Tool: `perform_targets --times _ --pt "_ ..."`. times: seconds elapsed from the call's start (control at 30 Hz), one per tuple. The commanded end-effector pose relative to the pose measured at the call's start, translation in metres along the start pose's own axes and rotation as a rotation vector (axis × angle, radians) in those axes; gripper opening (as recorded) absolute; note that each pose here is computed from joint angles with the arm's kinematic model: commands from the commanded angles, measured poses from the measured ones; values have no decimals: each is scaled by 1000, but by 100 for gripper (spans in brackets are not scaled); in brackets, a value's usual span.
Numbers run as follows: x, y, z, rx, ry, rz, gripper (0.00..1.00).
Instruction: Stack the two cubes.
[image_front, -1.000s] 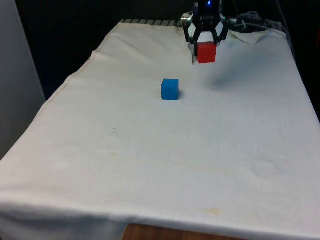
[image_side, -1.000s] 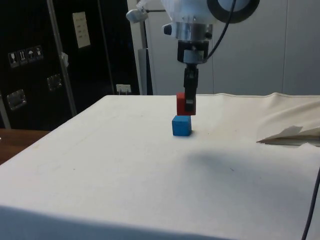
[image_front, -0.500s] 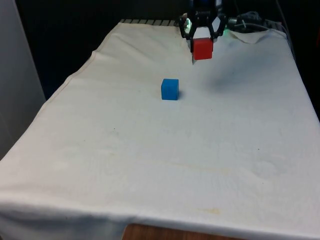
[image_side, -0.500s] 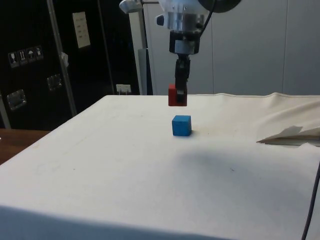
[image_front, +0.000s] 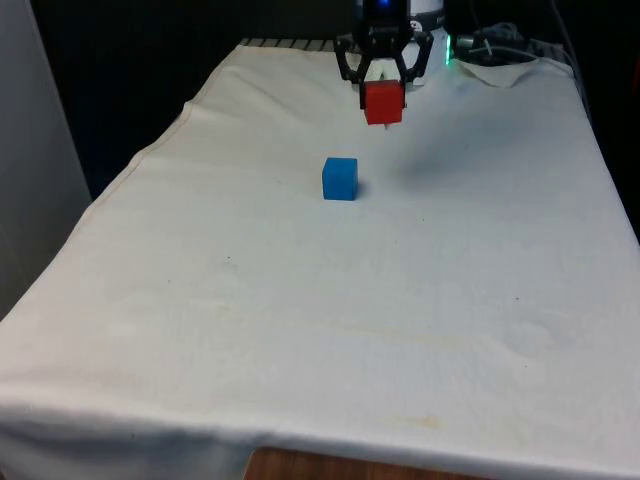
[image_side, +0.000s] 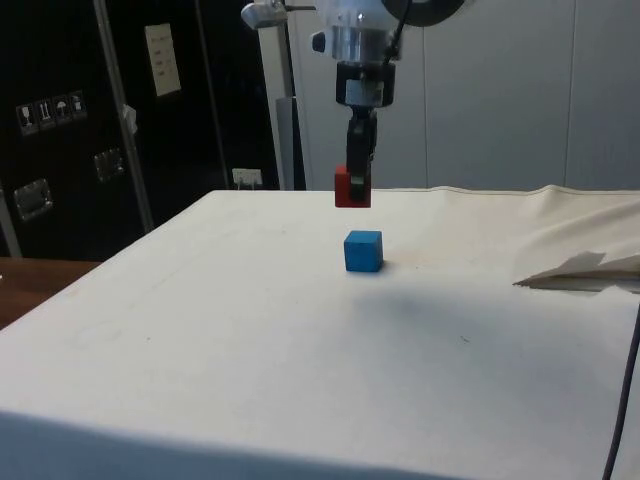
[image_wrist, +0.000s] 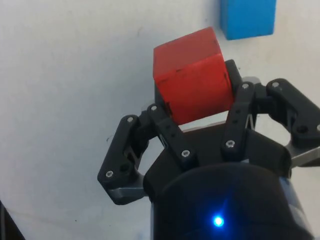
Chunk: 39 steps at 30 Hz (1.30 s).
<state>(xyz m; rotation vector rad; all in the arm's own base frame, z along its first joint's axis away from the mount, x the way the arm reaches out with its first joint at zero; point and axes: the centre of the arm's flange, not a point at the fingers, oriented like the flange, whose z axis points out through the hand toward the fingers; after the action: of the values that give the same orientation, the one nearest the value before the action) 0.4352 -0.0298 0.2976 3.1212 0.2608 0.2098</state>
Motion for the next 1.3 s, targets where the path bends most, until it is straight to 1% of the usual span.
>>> perform_targets --times 0.0,0.03,0.07,0.1,0.13,0.3,0.33,0.37,0.43,0.57,0.6,0.63,0.87,0.93,0.97,1.1,1.2,1.23,1.27 --pt "1 3 1 8 -4 4 5" --pt "0 2 1 0 -2 2 5" --pt "1 6 2 7 -4 7 5" --pt "2 7 2 7 -4 8 5" --pt "2 12 4 5 -8 12 5" --pt "4 24 8 2 -13 24 5" --pt "3 24 8 -6 -13 24 5" --pt "4 27 9 0 -14 27 5" --pt "5 34 11 -2 -18 35 5" --pt "7 43 14 -6 -23 43 5" --pt "6 43 15 -15 -25 44 5" --pt "7 48 17 -8 -29 49 5" --pt "8 62 22 -18 -37 64 5" --pt "8 62 23 -26 -40 64 5" --pt "7 65 24 -22 -40 68 5" --pt "5 68 27 -24 -44 71 5" --pt "4 68 29 -27 -54 72 5" --pt "4 68 29 -26 -48 71 5" --pt "4 68 29 -26 -49 72 5"
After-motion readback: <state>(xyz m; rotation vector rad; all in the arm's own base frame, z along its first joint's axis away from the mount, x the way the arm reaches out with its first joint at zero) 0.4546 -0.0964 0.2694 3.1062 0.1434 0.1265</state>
